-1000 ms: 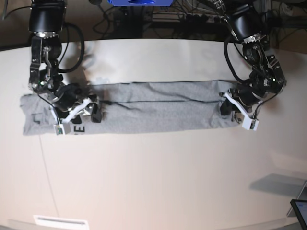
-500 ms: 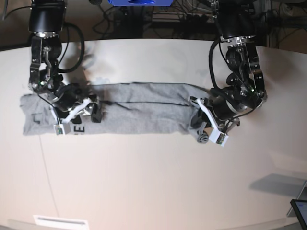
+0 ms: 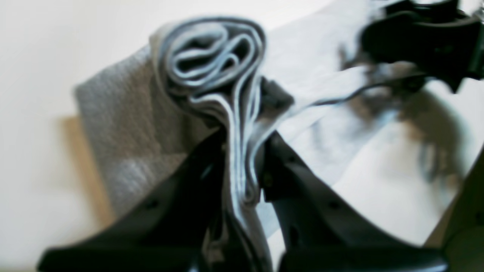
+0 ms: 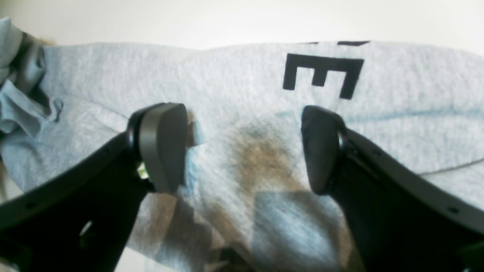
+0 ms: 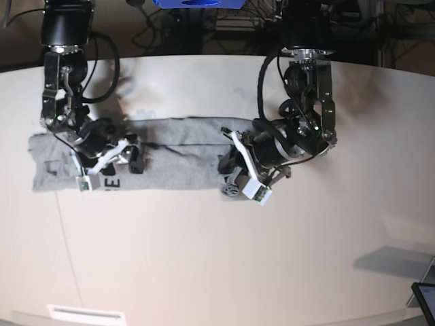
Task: Fold the T-shirt properly
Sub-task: 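Lift the grasped end with the left gripper and carry it toward the right gripper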
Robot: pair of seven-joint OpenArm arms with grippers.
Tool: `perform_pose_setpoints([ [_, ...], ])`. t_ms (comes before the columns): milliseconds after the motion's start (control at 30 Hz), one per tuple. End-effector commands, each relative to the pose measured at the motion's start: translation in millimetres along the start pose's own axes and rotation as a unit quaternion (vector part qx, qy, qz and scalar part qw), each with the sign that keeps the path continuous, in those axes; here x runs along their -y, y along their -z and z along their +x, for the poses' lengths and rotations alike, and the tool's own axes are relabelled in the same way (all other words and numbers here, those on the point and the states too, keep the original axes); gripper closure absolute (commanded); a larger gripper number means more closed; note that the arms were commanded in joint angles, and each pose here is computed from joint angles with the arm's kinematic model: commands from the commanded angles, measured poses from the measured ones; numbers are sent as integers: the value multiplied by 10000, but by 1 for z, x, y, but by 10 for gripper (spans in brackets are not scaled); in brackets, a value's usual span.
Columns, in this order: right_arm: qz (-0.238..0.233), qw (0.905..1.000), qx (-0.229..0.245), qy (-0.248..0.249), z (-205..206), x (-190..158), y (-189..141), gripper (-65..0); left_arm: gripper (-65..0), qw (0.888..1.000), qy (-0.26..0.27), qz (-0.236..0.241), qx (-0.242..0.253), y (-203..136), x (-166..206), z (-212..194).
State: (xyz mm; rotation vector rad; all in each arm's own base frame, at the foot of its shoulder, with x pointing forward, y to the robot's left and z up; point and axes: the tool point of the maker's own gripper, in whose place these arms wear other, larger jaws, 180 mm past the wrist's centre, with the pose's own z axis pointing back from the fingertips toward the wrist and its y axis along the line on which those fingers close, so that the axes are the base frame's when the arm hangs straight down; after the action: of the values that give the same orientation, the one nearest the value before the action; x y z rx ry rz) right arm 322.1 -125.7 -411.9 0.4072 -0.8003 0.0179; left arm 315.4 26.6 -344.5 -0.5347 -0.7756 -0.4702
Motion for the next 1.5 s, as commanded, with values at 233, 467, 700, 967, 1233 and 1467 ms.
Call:
perform_pose_setpoints([
  [233,-294,9980,-557,-1,-24,14,-2,-454,0,9985,-358,-377,154,23,17,8],
  [467,-283,9980,-564,-10,-24,13,-2,-454,0,9971,-465,-531,278,31,28,18],
  [700,-290,9980,-568,-3,-25,14,-2,-454,0,9934,-778,-750,374,48,40,19],
  [967,-289,9980,-565,-15,-24,14,-2,-454,0,9926,-929,-670,401,45,39,16],
  [1233,-283,9980,-562,-22,-24,13,-2,-454,0,9933,-839,-360,711,19,37,38],
  [1467,-283,9980,-562,-22,-24,13,-2,-454,0,9930,-791,-215,854,6,35,45],
])
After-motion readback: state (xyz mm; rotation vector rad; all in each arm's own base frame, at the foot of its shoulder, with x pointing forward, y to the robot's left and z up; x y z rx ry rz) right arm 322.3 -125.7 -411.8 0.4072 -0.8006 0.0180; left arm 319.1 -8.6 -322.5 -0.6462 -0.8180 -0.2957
